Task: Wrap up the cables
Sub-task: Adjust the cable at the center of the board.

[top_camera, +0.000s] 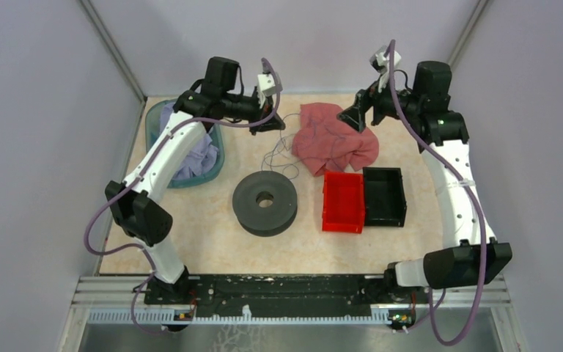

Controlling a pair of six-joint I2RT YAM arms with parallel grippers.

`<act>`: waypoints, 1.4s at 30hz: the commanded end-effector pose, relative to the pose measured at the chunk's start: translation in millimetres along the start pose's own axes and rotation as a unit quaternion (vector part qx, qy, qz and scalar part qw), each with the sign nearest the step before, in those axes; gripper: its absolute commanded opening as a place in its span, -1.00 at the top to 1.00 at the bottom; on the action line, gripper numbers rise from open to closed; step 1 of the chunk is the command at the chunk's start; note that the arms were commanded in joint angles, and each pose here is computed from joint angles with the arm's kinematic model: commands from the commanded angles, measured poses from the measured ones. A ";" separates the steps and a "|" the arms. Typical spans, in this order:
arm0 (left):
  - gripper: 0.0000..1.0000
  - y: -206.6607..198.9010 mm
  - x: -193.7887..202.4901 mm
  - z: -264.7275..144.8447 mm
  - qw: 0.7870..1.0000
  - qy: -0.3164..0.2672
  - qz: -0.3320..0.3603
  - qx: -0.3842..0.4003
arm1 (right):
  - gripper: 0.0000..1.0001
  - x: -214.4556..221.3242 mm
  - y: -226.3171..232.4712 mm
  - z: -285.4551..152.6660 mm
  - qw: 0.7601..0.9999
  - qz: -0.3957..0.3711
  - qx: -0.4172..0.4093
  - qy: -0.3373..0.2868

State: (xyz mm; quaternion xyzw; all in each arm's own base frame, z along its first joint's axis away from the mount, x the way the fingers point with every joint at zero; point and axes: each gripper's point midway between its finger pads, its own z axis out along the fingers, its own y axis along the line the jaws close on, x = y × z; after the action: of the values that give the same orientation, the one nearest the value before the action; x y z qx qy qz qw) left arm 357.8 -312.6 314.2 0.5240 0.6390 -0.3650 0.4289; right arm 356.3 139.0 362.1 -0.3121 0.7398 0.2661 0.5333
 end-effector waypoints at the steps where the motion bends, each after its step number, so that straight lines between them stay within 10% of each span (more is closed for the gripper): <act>1: 1.00 -14.7 8.5 -12.5 0.998 0.048 0.044 0.007 | -0.66 -50.2 55.6 7.9 0.987 -0.068 -0.121 -0.076; 12: 1.00 -36.0 -4.5 1.6 0.996 0.048 0.068 0.015 | -0.45 -34.2 110.1 71.0 0.968 0.004 -0.244 -0.053; 37: 1.00 -37.9 -1.8 6.3 0.996 0.047 0.071 0.012 | 1.00 0.4 118.3 80.8 0.958 0.052 -0.281 -0.022; 42: 0.85 -27.9 -3.9 8.9 0.997 0.033 0.064 -0.016 | 1.00 -11.9 116.9 76.7 0.962 0.050 -0.267 -0.039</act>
State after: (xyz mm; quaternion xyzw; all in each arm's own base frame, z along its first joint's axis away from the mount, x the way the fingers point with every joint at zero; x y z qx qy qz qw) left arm 329.3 -327.4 299.3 0.5820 0.6304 -0.3182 0.4032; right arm 323.5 273.2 329.6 -0.3829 0.6665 0.4938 0.4066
